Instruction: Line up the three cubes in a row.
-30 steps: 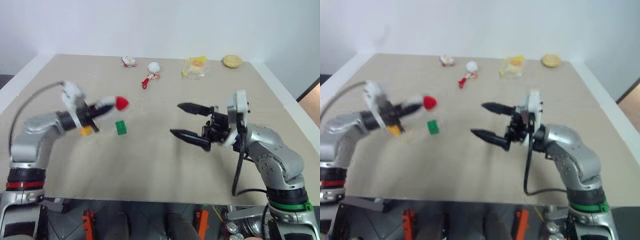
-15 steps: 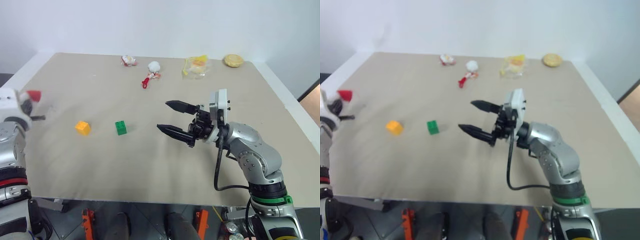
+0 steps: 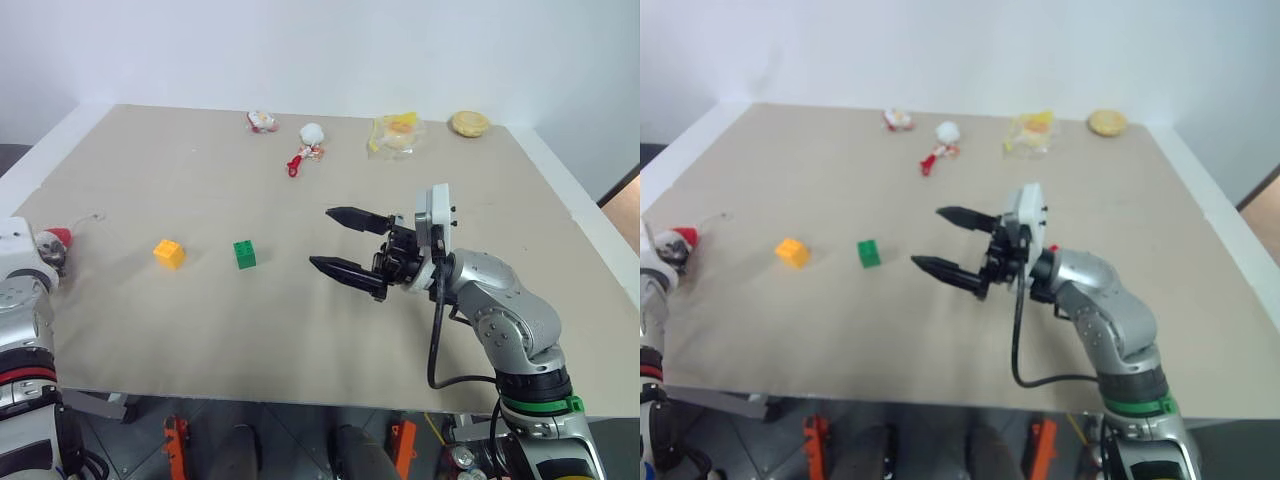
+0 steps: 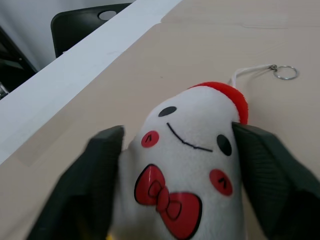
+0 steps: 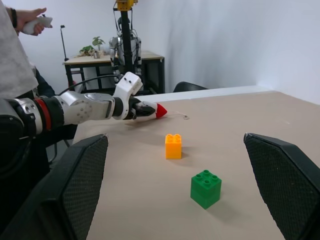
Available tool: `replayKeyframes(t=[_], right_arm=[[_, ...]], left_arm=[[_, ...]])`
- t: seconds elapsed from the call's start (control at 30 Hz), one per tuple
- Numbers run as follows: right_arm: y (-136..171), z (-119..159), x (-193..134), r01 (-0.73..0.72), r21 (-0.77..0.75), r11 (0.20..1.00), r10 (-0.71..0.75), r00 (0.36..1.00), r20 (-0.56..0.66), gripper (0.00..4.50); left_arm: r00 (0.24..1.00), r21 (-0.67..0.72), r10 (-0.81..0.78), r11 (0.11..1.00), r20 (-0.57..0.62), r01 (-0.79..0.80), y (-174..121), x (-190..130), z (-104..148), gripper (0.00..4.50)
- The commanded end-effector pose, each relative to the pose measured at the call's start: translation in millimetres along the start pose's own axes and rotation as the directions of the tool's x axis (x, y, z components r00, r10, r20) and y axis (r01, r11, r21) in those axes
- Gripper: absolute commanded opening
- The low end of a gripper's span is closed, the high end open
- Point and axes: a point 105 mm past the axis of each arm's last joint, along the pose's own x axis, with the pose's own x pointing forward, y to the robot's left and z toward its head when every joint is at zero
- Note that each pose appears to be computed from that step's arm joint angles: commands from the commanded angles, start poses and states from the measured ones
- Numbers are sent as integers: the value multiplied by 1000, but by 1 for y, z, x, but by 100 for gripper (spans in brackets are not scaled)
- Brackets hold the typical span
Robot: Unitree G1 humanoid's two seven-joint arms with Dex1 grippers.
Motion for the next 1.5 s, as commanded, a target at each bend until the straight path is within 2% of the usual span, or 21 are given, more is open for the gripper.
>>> replayKeyframes(t=[0.03, 0.3, 0.4, 0.47, 0.53, 0.6, 0.63, 0.7, 0.77, 0.87, 0.97, 1.1, 1.3, 1.5], right_arm=[[7, 13, -1, -25, -38, 999, 26, 999, 36, 450], [-10, 21, -9, 84, -74, 994, -78, 993, 85, 450], [-30, 17, -22, 192, -78, 978, -188, 980, 59, 450], [-53, 9, -42, 304, -85, 949, -307, 951, -31, 450], [-74, 4, -64, 395, -122, 910, -408, 907, -105, 450], [-85, 1, -81, 440, -139, 887, -458, 876, -150, 450], [-90, -3, -90, 454, -140, 880, -474, 859, -196, 450], [-96, -9, -105, 481, -141, 865, -502, 827, -254, 450], [-104, -16, -122, 506, -149, 850, -526, 793, -307, 450], [-110, -27, -143, 524, -154, 838, -539, 749, -386, 450], [-112, -35, -155, 534, -150, 832, -541, 719, -436, 450], [-112, -49, -157, 541, -101, 835, -520, 715, -467, 450], [-115, -65, -153, 561, -67, 825, -519, 706, -482, 450], [-125, -80, -160, 604, -107, 790, -560, 640, -526, 450]], left_arm=[[997, -26, 46, 999, 68, -44, 11, 0, 18, 447], [975, -57, 121, 992, 185, -112, 19, -6, 40, 447], [933, -65, 161, 987, 321, -148, 24, -15, 70, 447], [874, -94, 108, 993, 473, -72, 7, -25, 112, 447], [798, -93, -75, 982, 599, 162, -37, -40, 146, 447], [678, -17, -294, 911, 674, 412, -88, -63, 166, 447], [587, 54, -428, 836, 687, 546, -121, -82, 171, 447], [426, 164, -621, 671, 658, 723, -169, -116, 169, 447], [283, 230, -756, 493, 590, 839, -204, -146, 156, 447], [74, 291, -889, 226, 451, 930, -241, -190, 129, 447], [-41, 300, -943, 64, 332, 952, -257, -215, 101, 447], [-105, 290, -965, -31, 241, 956, -268, -229, 78, 447], [-122, 296, -966, -51, 227, 954, -277, -233, 76, 447], [-140, 303, -964, -68, 224, 951, -281, -237, 75, 447]])
